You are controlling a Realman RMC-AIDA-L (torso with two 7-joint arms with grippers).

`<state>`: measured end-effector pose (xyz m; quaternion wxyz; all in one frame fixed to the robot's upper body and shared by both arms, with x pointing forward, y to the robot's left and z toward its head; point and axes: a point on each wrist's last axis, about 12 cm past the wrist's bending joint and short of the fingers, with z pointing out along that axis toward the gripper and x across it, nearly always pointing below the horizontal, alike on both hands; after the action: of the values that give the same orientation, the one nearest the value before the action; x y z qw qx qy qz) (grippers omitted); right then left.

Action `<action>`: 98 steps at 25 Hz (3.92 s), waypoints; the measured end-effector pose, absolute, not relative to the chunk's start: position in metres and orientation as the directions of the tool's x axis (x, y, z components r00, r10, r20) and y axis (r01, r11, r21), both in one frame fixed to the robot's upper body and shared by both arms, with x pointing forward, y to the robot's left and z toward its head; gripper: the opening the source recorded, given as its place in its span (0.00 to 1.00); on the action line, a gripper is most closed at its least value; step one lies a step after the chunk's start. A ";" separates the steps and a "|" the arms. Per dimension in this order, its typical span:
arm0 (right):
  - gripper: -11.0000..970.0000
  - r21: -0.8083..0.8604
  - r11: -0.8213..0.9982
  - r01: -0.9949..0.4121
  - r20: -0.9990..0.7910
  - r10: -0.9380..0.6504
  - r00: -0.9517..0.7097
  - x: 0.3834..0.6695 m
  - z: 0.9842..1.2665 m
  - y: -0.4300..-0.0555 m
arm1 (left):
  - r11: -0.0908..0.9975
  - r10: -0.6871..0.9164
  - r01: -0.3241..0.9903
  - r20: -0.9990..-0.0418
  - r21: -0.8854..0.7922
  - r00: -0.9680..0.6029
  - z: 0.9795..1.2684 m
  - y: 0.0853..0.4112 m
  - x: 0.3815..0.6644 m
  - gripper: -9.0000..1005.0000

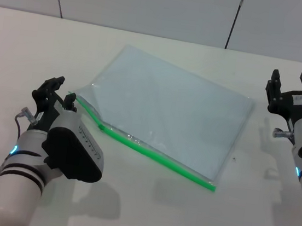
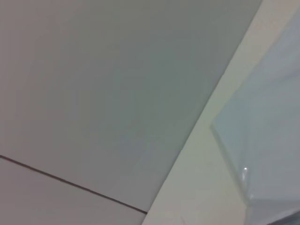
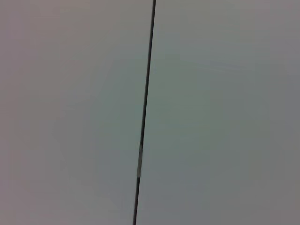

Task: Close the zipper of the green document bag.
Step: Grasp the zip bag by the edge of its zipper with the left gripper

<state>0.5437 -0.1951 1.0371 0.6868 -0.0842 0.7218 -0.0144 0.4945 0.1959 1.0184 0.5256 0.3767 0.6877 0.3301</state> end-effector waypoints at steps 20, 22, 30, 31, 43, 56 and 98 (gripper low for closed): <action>0.60 -0.141 0.985 -0.099 -0.988 -0.145 -0.043 0.544 1.037 -0.197 | 0.493 0.863 0.114 -0.468 0.863 -0.192 1.023 0.203 0.494 0.45; 0.60 -0.141 0.985 -0.100 -0.988 -0.146 -0.044 0.544 1.037 -0.197 | 0.498 0.857 0.103 -0.470 0.861 -0.212 1.023 0.205 0.494 0.45; 0.60 -0.140 0.985 -0.100 -0.988 -0.145 -0.044 0.544 1.036 -0.196 | 0.514 0.838 0.111 -0.471 0.850 -0.273 1.017 0.211 0.492 0.45; 0.60 -0.140 0.985 -0.100 -0.988 -0.145 -0.044 0.544 1.036 -0.196 | 0.514 0.839 0.116 -0.471 0.850 -0.273 1.017 0.211 0.492 0.45; 0.60 -0.142 0.985 -0.102 -0.988 -0.147 -0.042 0.545 1.037 -0.196 | 0.492 0.864 0.180 -0.452 0.852 -0.221 1.016 0.199 0.500 0.44; 0.60 -0.141 0.985 -0.098 -0.988 -0.146 -0.042 0.544 1.037 -0.196 | 0.399 0.909 0.237 -0.348 0.886 -0.232 1.012 0.198 0.498 0.44; 0.60 -0.141 0.985 -0.102 -0.989 -0.146 -0.038 0.543 1.037 -0.195 | 0.145 0.989 0.291 -0.125 0.946 -0.085 1.014 0.189 0.504 0.44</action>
<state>0.5429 -0.1953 1.0372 0.6883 -0.0859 0.7202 -0.0161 0.5041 0.1895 1.0139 0.4357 0.5173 0.6184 0.4002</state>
